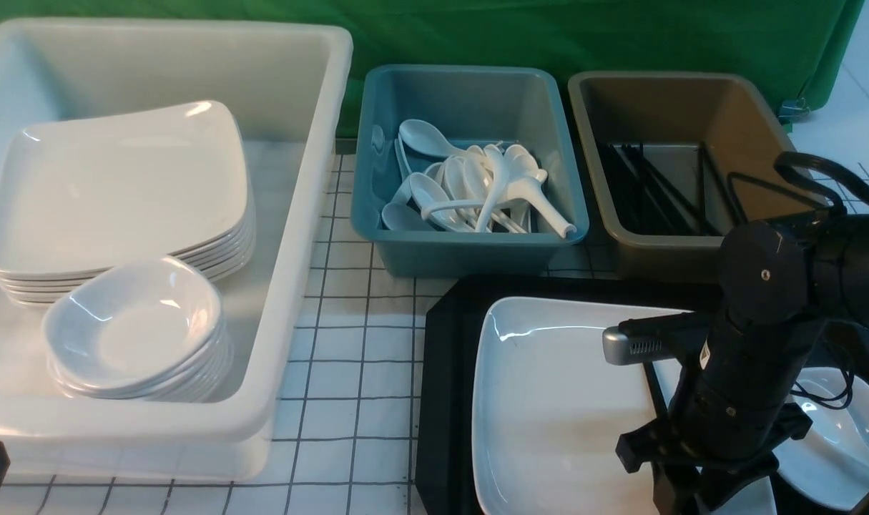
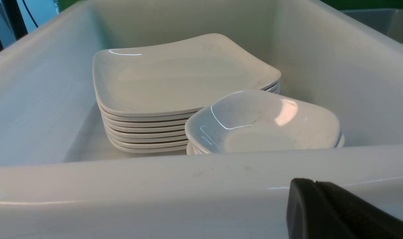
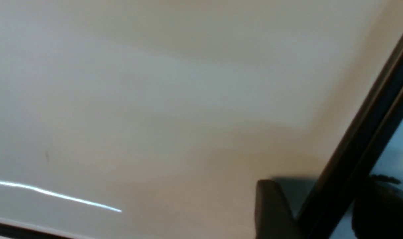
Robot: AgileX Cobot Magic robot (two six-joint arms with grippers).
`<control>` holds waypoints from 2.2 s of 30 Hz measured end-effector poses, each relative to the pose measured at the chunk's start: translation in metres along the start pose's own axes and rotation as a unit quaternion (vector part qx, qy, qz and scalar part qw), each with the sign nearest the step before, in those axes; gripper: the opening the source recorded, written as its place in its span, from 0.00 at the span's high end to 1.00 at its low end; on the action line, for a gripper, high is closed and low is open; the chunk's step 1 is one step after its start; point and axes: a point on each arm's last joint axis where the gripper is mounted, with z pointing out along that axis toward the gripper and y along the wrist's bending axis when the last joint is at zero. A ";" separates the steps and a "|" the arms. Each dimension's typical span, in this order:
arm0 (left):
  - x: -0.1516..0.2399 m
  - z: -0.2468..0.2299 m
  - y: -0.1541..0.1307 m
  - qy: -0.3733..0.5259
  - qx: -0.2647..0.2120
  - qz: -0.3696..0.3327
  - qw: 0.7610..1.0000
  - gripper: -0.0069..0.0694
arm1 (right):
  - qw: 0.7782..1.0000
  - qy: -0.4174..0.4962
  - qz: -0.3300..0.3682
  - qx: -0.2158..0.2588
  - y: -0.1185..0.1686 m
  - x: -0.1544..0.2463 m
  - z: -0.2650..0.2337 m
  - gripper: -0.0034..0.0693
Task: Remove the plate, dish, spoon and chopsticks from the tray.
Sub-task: Use the right arm to grab a pair of chopsticks from the plate, then use the right arm to put the chopsticks into the small storage box on the right
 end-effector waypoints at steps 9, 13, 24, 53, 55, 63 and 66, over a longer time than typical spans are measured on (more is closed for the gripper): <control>0.000 0.000 0.000 0.000 0.001 -0.003 1.000 0.88 | 1.000 0.008 -0.014 0.001 0.000 0.001 0.000 0.72; 0.000 0.000 0.000 0.000 0.001 -0.003 1.000 0.88 | 0.999 0.035 -0.027 0.003 -0.001 0.007 -0.002 0.72; 0.000 0.000 0.000 0.000 0.000 0.000 1.000 0.88 | 0.997 -0.032 -0.063 -0.007 0.001 0.034 -0.057 0.72; 0.000 0.000 0.000 0.000 0.001 -0.003 1.000 0.88 | 0.790 -0.607 0.093 0.001 -0.085 -0.096 -0.185 0.72; 0.000 0.000 0.000 0.000 0.001 -0.003 1.000 0.88 | 0.782 -0.617 0.091 -0.002 -0.086 -0.106 -0.178 0.72; 0.000 0.000 0.000 0.000 0.000 0.000 1.000 0.88 | 0.819 -0.564 0.101 -0.001 -0.095 -0.149 -0.101 0.56; 0.000 0.000 0.000 0.000 0.001 -0.003 1.000 0.88 | 0.842 -0.525 0.126 -0.008 -0.097 -0.151 -0.085 0.52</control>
